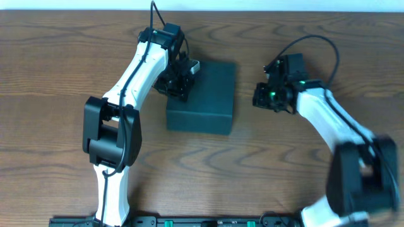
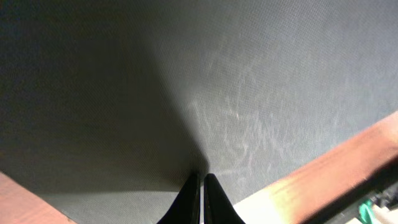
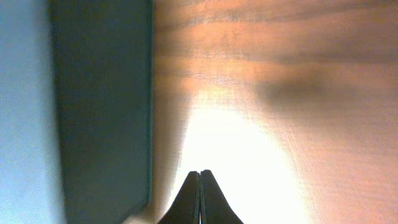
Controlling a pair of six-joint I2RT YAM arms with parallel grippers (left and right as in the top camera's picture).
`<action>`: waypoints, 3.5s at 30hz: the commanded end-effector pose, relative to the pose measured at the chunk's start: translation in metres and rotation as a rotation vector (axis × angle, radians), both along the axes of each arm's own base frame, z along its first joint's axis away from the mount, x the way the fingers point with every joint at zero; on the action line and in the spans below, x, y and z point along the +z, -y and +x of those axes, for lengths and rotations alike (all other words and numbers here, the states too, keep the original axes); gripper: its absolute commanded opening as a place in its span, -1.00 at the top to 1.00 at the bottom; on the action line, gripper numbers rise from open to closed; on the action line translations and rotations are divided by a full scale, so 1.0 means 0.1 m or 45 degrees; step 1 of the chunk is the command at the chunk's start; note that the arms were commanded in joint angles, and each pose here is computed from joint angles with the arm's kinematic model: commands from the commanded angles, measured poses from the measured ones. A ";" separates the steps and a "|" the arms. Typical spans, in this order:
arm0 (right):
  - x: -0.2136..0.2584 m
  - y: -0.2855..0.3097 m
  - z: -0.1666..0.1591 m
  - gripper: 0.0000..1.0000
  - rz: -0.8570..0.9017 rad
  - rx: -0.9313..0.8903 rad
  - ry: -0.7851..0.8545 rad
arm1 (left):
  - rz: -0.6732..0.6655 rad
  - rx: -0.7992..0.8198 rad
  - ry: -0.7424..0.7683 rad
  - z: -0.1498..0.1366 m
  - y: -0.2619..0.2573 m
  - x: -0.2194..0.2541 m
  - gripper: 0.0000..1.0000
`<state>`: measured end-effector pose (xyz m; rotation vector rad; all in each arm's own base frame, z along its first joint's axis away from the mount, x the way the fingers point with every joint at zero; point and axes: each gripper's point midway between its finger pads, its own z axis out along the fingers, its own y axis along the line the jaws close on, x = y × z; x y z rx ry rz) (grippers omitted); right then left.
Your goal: Pack container
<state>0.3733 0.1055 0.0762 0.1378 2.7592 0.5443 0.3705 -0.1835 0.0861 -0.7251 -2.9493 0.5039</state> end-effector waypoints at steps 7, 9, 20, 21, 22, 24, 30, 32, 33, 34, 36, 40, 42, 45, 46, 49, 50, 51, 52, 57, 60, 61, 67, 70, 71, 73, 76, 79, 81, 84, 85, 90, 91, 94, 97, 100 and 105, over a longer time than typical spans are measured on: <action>0.82 -0.51 -0.82 0.97 0.003 0.218 0.164 | -0.191 -0.140 0.255 0.13 0.36 0.51 0.89; 0.67 -0.61 -1.10 0.97 0.024 0.240 0.113 | -0.215 -0.207 0.215 0.01 0.49 0.43 0.89; 0.18 -0.81 -1.52 0.97 -0.068 0.279 0.158 | -0.151 -0.272 0.159 -0.12 0.55 -0.02 0.89; 0.16 -0.82 -1.51 0.97 -0.105 0.282 0.196 | -0.134 -0.270 0.168 -0.10 0.53 -0.04 0.89; 0.15 -0.83 -1.49 0.97 -0.137 0.284 0.230 | -0.128 -0.268 0.170 -0.09 0.51 -0.05 0.89; 0.11 -0.84 -1.45 0.97 -0.216 0.276 0.303 | -0.125 -0.267 0.163 -0.10 0.50 -0.07 0.89; -0.14 -1.06 -1.34 0.97 -0.243 0.240 0.386 | -0.106 -0.267 0.107 -0.22 0.45 -0.22 0.89; -0.28 -1.16 -1.29 0.97 -0.235 0.234 0.381 | -0.100 -0.266 0.086 -0.27 0.43 -0.28 0.89; -0.35 -1.22 -1.24 0.97 -0.221 0.218 0.382 | -0.096 -0.265 0.073 -0.30 0.42 -0.31 0.89; -0.40 -1.26 -1.19 0.97 -0.214 0.216 0.393 | -0.092 -0.265 0.061 -0.32 0.41 -0.34 0.89; -0.46 -1.30 -1.11 0.97 -0.209 0.180 0.415 | -0.088 -0.264 0.051 -0.34 0.40 -0.36 0.89; -0.45 -1.24 -0.95 0.97 -0.226 0.040 0.479 | -0.090 -0.265 0.056 -0.34 0.40 -0.36 0.89; -0.40 -1.20 -0.86 0.97 -0.251 -0.014 0.534 | -0.092 -0.264 0.054 -0.34 0.40 -0.36 0.89; -0.36 -1.20 -0.73 0.97 -0.257 -0.072 0.612 | -0.094 -0.265 0.055 -0.34 0.41 -0.36 0.89; -0.37 -1.22 -0.70 0.97 -0.248 -0.081 0.626 | -0.094 -0.265 0.055 -0.34 0.41 -0.36 0.89; -0.45 -1.27 -0.65 0.97 -0.232 -0.085 0.637 | -0.094 -0.265 0.055 -0.34 0.41 -0.36 0.89; -0.47 -1.28 -0.64 0.97 -0.230 -0.086 0.639 | -0.094 -0.265 0.055 -0.34 0.41 -0.36 0.89; -0.51 -1.29 -0.64 0.96 -0.232 -0.086 0.638 | -0.094 -0.265 0.055 -0.34 0.41 -0.36 0.89; -0.53 -1.29 -0.64 0.97 -0.234 -0.086 0.636 | -0.094 -0.265 0.055 -0.34 0.41 -0.35 0.88; -0.48 -1.32 -0.63 0.96 -0.219 -0.078 0.643 | -0.094 -0.264 0.054 -0.34 0.41 -0.35 0.89; -0.27 -1.34 -0.76 0.97 -0.204 0.007 0.627 | -0.089 -0.232 0.044 -0.34 0.40 -0.34 0.88; -0.17 -1.30 -0.82 0.96 -0.207 0.013 0.622 | -0.088 -0.220 0.042 -0.33 0.39 -0.31 0.89; 0.88 -0.90 -1.28 0.97 -0.131 0.175 0.775 | -0.144 -0.059 0.215 -0.24 0.23 0.61 0.88; 1.09 -0.70 -1.55 0.97 -0.069 0.242 0.791 | -0.099 -0.034 0.330 -0.47 -0.02 1.13 0.88; 1.11 -0.63 -1.63 0.97 -0.054 0.245 0.777 | -0.082 -0.019 0.354 -0.54 -0.08 1.23 0.88; 1.13 -0.45 -1.78 0.97 -0.035 0.228 0.749 | -0.077 0.024 0.407 -0.76 -0.21 1.44 0.88; 1.12 -0.21 -1.94 0.97 -0.054 0.195 0.725 | -0.108 0.061 0.470 -1.10 -0.34 1.56 0.88; 1.13 -0.14 -2.07 0.97 -0.007 0.185 0.696 | -0.137 0.098 0.524 -1.48 -0.48 1.47 0.88; 1.06 -0.14 -2.14 0.97 -0.007 0.215 0.652 | -0.154 0.130 0.542 -1.66 -0.55 1.32 0.88; 0.89 -0.08 -2.23 0.96 -0.067 0.245 0.553 | -0.168 0.208 0.515 -1.89 -0.63 0.99 0.88; 0.86 -0.08 -2.23 0.60 -0.078 0.247 0.537 | -0.168 0.241 0.497 -1.98 -0.67 0.84 0.88; 0.86 -0.09 -2.22 -0.99 -0.026 0.153 0.490 | -0.172 0.467 0.380 -2.14 -0.73 0.53 -0.91; 0.85 -0.09 -2.22 -0.98 -0.027 0.153 0.488 | -0.153 0.520 0.329 -2.19 -0.75 0.48 -0.91; 0.85 -0.09 -2.22 -0.98 -0.027 0.155 0.488 | -0.124 0.533 0.279 -2.27 -0.78 0.42 -0.91; 0.85 -0.09 -2.22 -0.99 -0.028 0.155 0.488 | -0.120 0.533 0.278 -2.27 -0.79 0.41 -0.91; 0.85 -0.09 -2.22 -0.98 -0.028 0.155 0.488 | -0.120 0.533 0.278 -2.27 -0.79 0.41 -0.91; 0.85 -0.09 -2.22 -0.99 -0.027 0.155 0.487 | -0.120 0.533 0.278 -2.27 -0.79 0.41 -0.91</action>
